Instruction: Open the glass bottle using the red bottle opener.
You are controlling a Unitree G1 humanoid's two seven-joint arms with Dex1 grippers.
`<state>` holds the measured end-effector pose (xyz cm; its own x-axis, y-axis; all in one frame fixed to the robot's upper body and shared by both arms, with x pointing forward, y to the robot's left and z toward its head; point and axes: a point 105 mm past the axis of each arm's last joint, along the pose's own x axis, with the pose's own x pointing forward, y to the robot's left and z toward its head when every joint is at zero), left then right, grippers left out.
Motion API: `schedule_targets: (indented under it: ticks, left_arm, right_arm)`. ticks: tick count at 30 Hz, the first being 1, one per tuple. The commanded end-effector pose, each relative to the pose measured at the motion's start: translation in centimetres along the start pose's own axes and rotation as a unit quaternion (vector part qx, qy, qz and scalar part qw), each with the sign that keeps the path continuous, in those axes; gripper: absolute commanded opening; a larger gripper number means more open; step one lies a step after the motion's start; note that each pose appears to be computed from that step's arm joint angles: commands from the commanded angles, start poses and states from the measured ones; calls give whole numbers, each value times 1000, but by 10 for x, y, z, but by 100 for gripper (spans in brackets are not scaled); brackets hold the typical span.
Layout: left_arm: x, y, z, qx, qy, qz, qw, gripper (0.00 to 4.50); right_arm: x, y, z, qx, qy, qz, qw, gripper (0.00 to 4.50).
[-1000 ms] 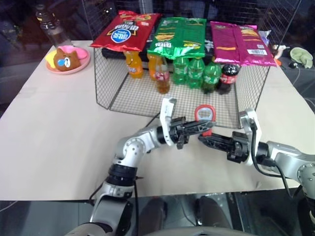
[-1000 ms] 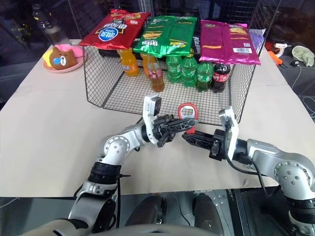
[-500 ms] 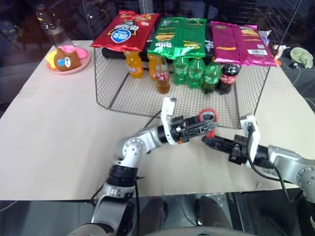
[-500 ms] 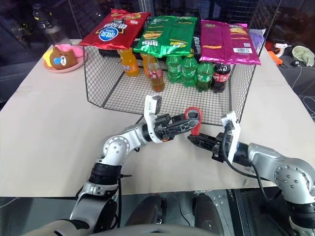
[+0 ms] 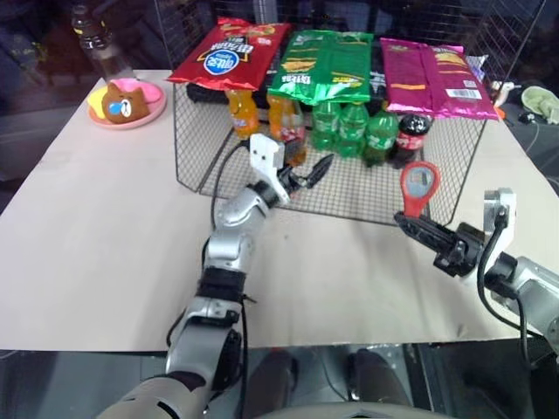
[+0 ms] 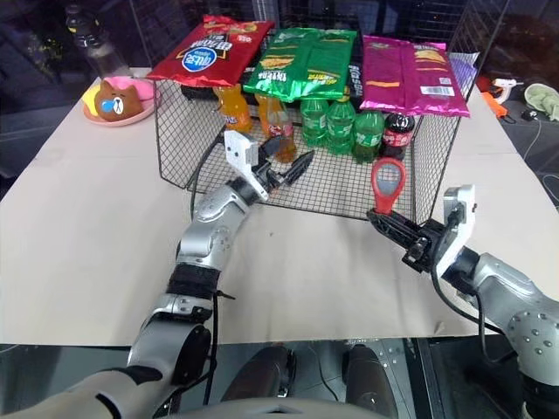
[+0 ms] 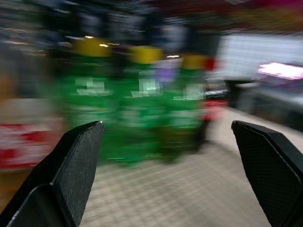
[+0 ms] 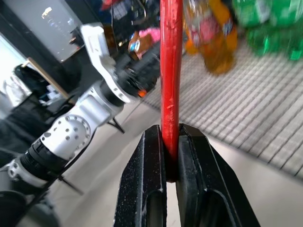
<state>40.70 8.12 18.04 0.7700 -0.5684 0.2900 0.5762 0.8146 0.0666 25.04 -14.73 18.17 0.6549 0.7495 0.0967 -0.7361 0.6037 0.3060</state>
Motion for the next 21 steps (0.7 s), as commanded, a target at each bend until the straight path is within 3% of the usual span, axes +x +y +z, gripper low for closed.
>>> schedule_targets:
  ticks: [1, 7, 14, 21]
  left_arm:
    - [7, 27, 8, 70, -13, 77, 994, 448]
    - [21, 45, 10, 109, -10, 123, 986, 448]
    - [37, 37, -3, 115, 30, 102, 988, 448]
    - [48, 41, 0, 110, 49, 118, 986, 448]
  right_arm:
    - [4, 8, 6, -70, -4, 7, 997, 0]
    - [4, 5, -7, -92, 13, -3, 996, 0]
    - [7, 4, -4, -99, 3, -11, 995, 0]
    - [10, 4, -6, -101, 3, -14, 995, 0]
